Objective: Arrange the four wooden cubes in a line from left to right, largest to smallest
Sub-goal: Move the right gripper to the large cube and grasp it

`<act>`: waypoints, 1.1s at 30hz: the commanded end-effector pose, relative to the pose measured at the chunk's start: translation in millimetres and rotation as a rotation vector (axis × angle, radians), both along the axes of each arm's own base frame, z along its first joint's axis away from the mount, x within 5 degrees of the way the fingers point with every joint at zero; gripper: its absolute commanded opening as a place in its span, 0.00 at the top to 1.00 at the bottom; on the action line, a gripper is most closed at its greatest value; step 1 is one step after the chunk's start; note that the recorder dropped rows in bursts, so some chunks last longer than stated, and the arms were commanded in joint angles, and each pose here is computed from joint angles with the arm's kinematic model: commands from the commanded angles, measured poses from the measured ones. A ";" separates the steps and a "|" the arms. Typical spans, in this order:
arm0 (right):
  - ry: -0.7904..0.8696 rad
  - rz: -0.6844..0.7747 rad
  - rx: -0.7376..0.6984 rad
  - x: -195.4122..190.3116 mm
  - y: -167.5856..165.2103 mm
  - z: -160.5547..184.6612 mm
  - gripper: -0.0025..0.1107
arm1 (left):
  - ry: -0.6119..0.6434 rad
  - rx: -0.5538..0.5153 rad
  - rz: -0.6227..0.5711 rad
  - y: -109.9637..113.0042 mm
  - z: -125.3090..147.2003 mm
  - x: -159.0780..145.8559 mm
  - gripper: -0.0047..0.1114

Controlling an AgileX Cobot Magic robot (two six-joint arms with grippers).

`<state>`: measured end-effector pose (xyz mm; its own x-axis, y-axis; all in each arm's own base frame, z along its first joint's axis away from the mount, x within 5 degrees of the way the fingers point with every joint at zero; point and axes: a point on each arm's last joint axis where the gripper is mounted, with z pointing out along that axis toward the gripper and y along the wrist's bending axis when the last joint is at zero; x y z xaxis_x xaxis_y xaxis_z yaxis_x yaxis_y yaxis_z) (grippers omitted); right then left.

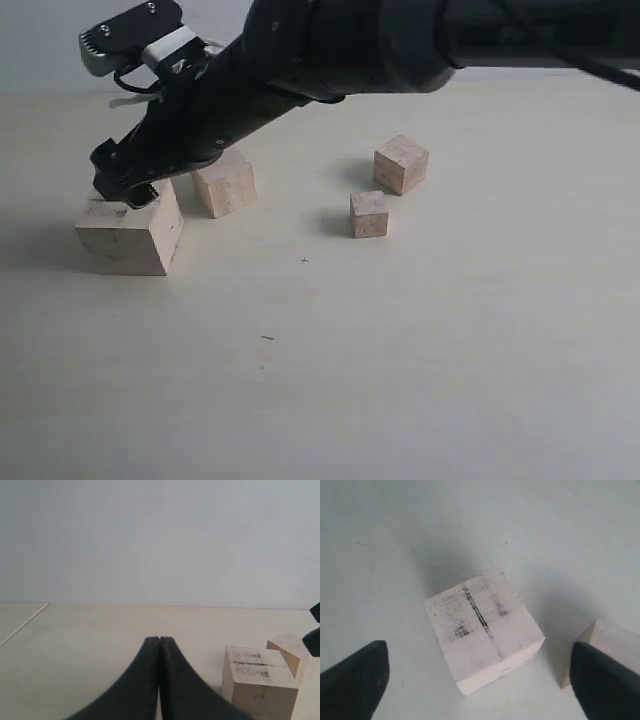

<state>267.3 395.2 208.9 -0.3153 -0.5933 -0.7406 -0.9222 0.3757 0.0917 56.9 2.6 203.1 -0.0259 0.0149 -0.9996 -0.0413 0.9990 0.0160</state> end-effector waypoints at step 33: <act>-0.340 0.477 -0.243 24.9 43.3 -40.1 0.05 | -0.009 -0.007 0.001 0.0 0.6 -0.5 0.94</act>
<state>288.8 440.2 160.3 0.1920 -0.7824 -0.5925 -0.9756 -0.0869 -0.2014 56.9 2.6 203.1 -0.0259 0.0149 -0.9996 -0.0413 0.9990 0.0160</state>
